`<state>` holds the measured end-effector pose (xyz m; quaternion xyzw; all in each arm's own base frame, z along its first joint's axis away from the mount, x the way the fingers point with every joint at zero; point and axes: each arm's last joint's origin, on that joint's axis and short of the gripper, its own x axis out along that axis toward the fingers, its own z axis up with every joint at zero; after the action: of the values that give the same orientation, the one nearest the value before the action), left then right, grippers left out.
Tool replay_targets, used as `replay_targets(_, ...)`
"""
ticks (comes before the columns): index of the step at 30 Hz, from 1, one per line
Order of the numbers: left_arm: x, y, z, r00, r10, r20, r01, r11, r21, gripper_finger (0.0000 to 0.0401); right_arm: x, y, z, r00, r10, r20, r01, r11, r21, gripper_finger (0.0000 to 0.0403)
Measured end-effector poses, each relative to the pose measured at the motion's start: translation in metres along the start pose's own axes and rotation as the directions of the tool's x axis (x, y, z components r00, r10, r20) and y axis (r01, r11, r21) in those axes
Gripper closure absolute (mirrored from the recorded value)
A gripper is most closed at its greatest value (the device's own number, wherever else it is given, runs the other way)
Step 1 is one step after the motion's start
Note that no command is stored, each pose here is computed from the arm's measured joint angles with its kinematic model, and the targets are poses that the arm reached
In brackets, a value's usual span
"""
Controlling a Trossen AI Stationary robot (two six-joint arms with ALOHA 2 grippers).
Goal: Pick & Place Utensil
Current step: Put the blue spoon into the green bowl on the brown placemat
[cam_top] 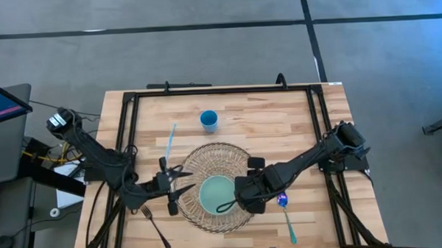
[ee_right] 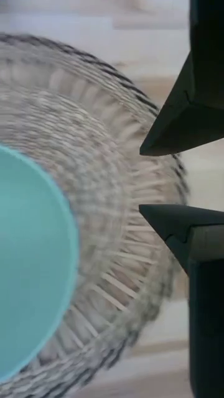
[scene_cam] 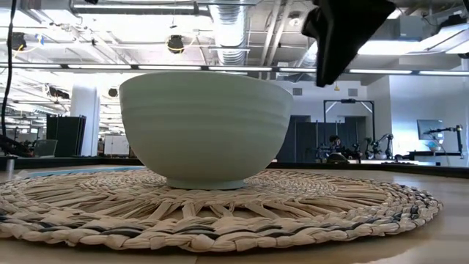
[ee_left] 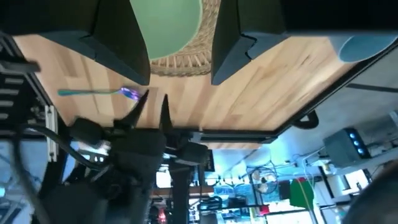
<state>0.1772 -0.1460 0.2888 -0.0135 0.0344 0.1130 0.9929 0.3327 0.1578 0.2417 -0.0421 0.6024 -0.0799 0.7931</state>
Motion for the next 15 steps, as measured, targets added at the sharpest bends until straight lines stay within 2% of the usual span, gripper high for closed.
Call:
replay_targets(6,-0.002,0.000,-0.005,1.000,0.022,-0.022,-0.020,0.997,0.073,0.0229,-0.005,0.012,-0.013,0.997,0.026,-0.069,-0.021,0.996,0.082,0.0274)
replay_targets(10,-0.003,-0.001,-0.005,1.000,0.017,-0.023,-0.015,0.997,0.073,0.0229,-0.011,0.026,-0.026,0.995,0.035,-0.092,-0.024,0.992,0.121,0.0275)
replay_targets(15,-0.006,-0.003,-0.005,1.000,0.002,-0.023,0.000,0.997,0.072,0.0229,-0.014,0.036,-0.048,0.990,0.000,-0.142,0.024,0.985,0.173,0.0279)
